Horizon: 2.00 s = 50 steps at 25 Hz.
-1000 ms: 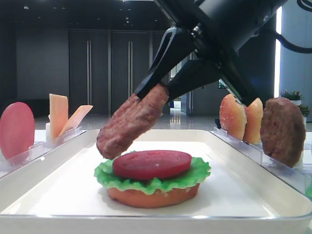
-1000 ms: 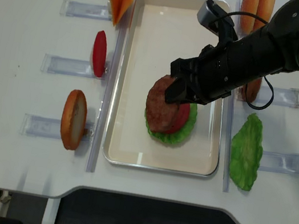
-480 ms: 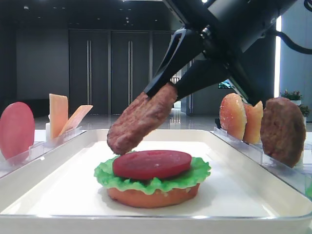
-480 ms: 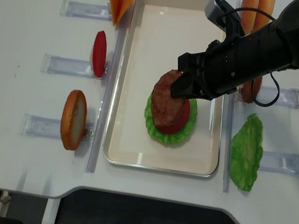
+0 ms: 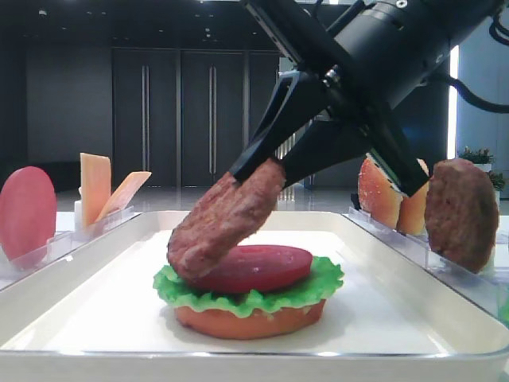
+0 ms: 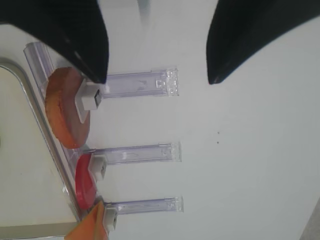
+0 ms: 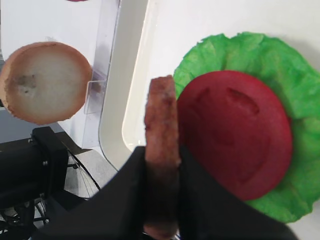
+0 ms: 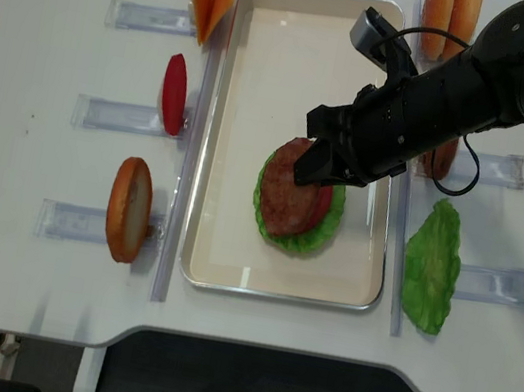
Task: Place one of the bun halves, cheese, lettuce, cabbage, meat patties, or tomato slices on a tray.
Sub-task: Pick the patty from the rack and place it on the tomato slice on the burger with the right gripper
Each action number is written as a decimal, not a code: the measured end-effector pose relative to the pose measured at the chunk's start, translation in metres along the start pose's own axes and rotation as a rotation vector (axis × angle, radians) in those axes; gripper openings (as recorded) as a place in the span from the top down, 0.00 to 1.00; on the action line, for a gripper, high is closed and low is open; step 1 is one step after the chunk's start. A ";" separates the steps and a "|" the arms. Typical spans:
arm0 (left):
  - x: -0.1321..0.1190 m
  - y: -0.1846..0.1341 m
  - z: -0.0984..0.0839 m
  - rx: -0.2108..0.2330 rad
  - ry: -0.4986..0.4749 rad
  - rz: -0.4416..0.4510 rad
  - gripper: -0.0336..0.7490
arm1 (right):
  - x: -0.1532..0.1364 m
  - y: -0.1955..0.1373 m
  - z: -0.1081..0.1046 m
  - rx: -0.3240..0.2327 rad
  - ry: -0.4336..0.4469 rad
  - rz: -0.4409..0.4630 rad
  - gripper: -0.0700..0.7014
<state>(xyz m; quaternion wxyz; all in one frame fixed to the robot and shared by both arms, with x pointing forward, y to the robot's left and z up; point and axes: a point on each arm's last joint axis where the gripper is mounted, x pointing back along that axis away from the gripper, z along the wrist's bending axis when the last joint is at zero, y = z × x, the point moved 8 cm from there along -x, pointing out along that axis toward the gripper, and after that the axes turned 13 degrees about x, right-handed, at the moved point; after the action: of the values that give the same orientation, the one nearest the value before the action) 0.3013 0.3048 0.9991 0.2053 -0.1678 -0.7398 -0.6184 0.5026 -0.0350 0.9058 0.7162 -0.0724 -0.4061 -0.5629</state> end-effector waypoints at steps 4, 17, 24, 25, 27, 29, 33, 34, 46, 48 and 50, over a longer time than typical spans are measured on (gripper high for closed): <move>0.000 0.000 0.000 0.000 0.000 0.000 0.36 | 0.000 0.000 0.000 0.002 0.000 -0.002 0.76; 0.000 0.000 0.000 0.000 0.000 0.000 0.36 | 0.000 0.001 -0.001 0.003 -0.007 -0.006 0.76; 0.000 0.000 0.000 0.000 0.000 0.000 0.36 | 0.000 0.001 -0.002 0.005 -0.010 -0.005 0.76; 0.000 0.000 0.000 0.000 0.000 0.000 0.36 | 0.000 0.001 -0.002 0.005 -0.010 -0.005 0.76; 0.000 0.000 0.000 0.000 0.000 0.000 0.36 | 0.000 0.001 -0.002 0.005 -0.011 -0.006 0.76; 0.000 0.000 0.000 0.000 0.000 0.000 0.36 | 0.000 0.001 -0.002 0.005 -0.012 -0.006 0.76; 0.000 0.000 0.000 0.000 0.000 0.000 0.36 | 0.000 0.001 -0.002 0.005 -0.014 -0.008 0.73; 0.000 0.000 0.000 0.000 0.000 0.000 0.36 | 0.000 0.001 -0.003 0.005 -0.014 -0.008 0.72; 0.000 0.000 0.000 0.000 0.000 0.000 0.36 | 0.000 0.004 -0.006 0.004 -0.035 -0.026 0.51; 0.000 0.000 0.000 0.000 0.000 0.000 0.36 | 0.000 0.005 -0.007 -0.006 -0.042 -0.031 0.47; 0.000 0.000 0.000 0.000 0.000 0.000 0.36 | 0.000 0.006 -0.009 -0.017 -0.049 -0.037 0.42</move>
<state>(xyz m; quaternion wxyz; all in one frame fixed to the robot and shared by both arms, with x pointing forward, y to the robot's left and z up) 0.3013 0.3048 0.9991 0.2053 -0.1678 -0.7398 -0.6184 0.5123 -0.0378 0.9027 0.6947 -0.0845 -0.4201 -0.5777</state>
